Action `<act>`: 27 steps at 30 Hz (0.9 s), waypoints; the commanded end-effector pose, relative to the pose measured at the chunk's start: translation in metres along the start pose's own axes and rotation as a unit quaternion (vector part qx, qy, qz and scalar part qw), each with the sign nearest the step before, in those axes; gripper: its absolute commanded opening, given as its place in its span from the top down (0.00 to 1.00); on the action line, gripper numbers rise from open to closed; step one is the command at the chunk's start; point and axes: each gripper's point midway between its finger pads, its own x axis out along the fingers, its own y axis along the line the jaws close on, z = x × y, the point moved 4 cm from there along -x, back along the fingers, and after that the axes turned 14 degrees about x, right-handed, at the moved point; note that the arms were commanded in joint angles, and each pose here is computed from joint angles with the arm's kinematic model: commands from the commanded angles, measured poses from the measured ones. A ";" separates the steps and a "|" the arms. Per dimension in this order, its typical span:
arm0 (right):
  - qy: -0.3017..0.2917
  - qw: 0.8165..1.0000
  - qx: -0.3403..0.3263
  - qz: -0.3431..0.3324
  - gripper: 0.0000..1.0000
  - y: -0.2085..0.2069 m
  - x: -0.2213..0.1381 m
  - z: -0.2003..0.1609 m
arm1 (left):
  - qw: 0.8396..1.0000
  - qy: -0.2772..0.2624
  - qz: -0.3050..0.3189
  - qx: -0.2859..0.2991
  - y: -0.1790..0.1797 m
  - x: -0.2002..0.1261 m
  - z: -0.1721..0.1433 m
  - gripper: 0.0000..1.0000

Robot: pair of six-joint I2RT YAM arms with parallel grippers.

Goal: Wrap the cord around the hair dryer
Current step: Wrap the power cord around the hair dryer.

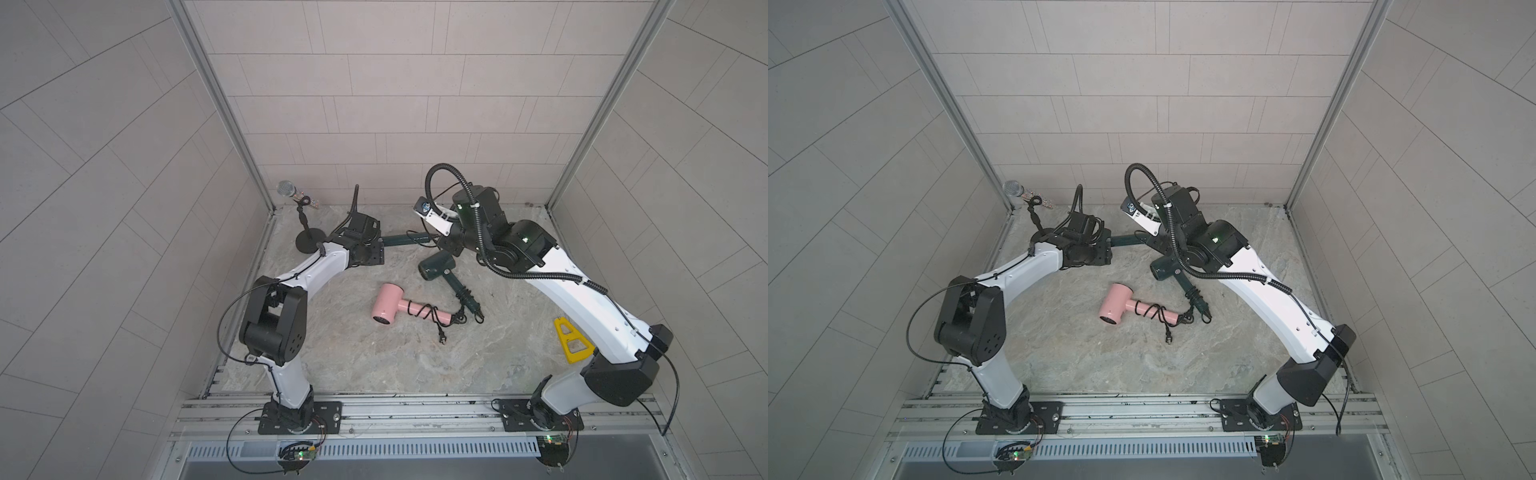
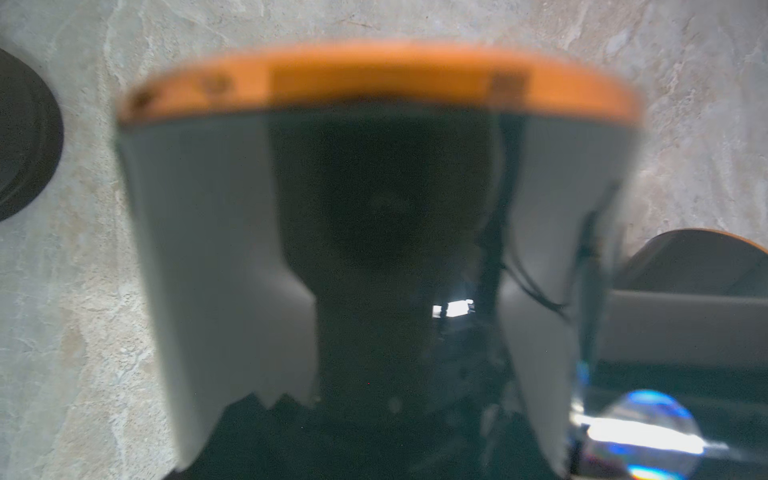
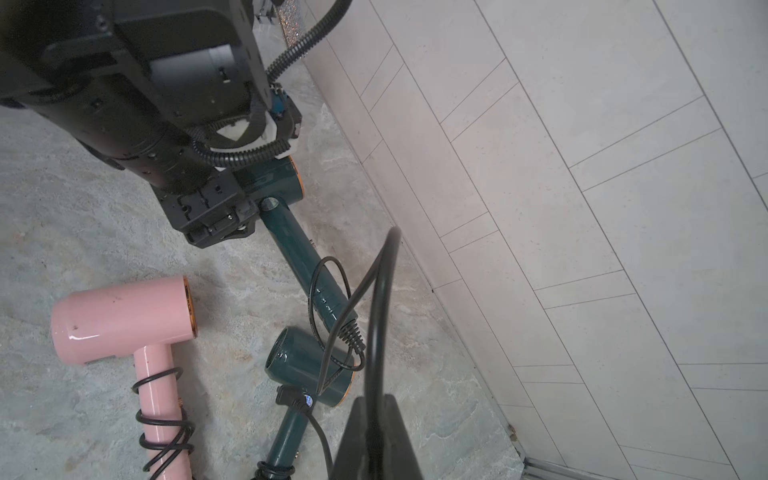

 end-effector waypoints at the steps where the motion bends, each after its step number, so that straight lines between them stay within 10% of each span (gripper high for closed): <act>1: -0.018 0.999 -0.020 -0.018 1.00 -0.009 -0.010 0.017 | 1.000 -0.005 0.006 0.028 -0.008 -0.002 0.012 1.00; 13: -0.022 0.996 -0.037 -0.072 1.00 -0.058 0.022 0.052 | 0.970 0.070 -0.049 0.226 -0.075 -0.011 -0.013 1.00; 27: 0.115 0.977 0.158 -0.083 1.00 -0.156 0.140 -0.061 | 0.905 -0.051 -0.320 0.276 -0.127 -0.118 -0.037 1.00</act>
